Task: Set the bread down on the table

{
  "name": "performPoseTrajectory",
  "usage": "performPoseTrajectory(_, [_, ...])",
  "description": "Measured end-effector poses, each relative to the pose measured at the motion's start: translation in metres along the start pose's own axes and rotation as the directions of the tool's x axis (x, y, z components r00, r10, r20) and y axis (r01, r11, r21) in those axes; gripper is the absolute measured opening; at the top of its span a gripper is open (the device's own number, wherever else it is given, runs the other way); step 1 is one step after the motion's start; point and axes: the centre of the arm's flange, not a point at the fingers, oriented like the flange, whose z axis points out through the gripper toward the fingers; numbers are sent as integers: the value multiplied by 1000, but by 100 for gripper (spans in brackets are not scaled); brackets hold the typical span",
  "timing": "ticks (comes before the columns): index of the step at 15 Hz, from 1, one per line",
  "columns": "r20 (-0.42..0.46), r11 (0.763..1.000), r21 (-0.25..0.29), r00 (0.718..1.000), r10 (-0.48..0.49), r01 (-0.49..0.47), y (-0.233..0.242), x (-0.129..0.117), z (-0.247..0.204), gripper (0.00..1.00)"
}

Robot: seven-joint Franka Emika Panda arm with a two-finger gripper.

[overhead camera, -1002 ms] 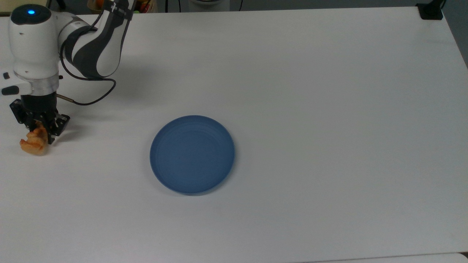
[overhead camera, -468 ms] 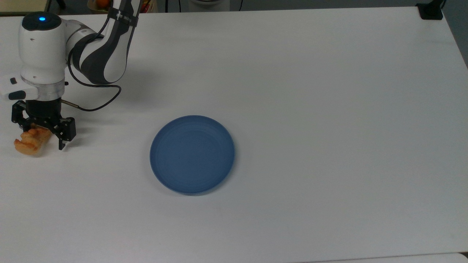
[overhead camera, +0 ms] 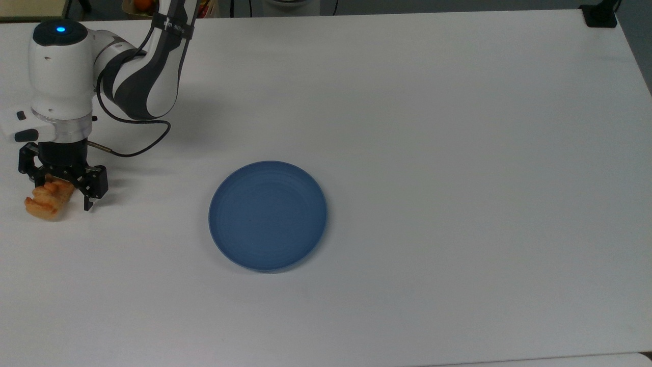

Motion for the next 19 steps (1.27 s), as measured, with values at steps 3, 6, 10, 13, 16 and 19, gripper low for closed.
performPoseTrajectory(3, [-1,1000,8,1000,-2,2,-5,1,1,100])
performPoseTrajectory(6, [-1,1000,12,1000,1,-1,-5,0,1,100])
performPoseTrajectory(10, [-28,999,4,999,38,-38,2,7,-6,100])
performPoseTrajectory(13, [-102,993,1,988,119,-120,25,31,-47,100])
performPoseTrajectory(16, [-81,961,73,959,271,-266,45,54,-118,100])
performPoseTrajectory(19, [162,947,170,955,247,-274,30,61,-215,100])
